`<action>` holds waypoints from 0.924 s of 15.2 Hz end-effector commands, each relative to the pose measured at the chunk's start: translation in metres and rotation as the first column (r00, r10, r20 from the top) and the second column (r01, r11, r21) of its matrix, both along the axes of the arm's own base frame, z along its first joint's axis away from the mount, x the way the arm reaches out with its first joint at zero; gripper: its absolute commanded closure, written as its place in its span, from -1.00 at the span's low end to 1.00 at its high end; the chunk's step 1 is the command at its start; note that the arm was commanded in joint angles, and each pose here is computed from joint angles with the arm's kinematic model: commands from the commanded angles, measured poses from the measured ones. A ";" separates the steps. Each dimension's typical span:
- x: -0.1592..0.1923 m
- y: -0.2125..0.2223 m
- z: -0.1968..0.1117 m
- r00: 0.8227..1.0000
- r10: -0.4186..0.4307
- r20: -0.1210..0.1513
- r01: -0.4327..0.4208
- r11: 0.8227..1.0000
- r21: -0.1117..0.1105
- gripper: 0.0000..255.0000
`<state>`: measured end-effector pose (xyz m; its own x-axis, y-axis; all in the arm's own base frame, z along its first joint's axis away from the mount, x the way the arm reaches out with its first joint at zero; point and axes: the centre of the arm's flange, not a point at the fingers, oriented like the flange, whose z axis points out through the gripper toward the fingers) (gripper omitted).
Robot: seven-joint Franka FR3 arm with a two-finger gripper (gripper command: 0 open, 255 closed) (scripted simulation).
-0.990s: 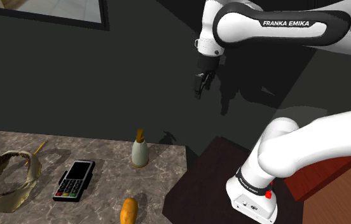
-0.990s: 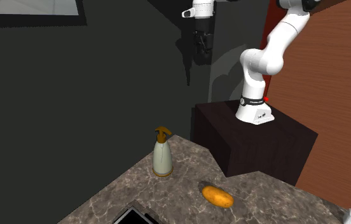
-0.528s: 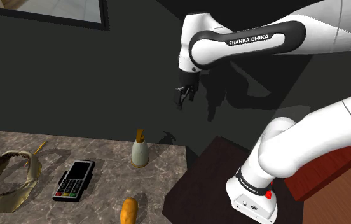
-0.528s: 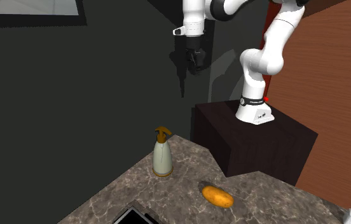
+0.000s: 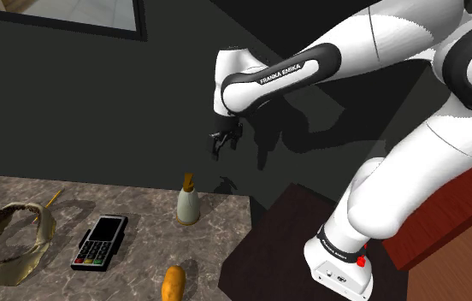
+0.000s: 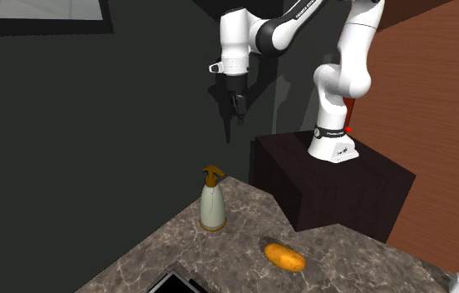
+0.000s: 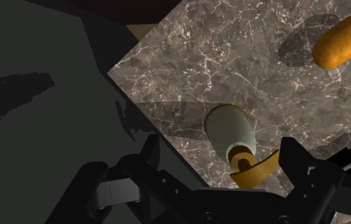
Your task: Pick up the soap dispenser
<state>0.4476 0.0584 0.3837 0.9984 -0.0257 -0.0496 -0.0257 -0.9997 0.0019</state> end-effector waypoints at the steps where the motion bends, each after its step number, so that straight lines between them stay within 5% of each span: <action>1: 0.012 0.010 -0.019 1.000 -0.017 0.004 0.017 1.000 0.006 -1.00; 14: 0.114 0.054 -0.139 0.993 -0.119 0.014 0.118 0.992 0.037 -1.00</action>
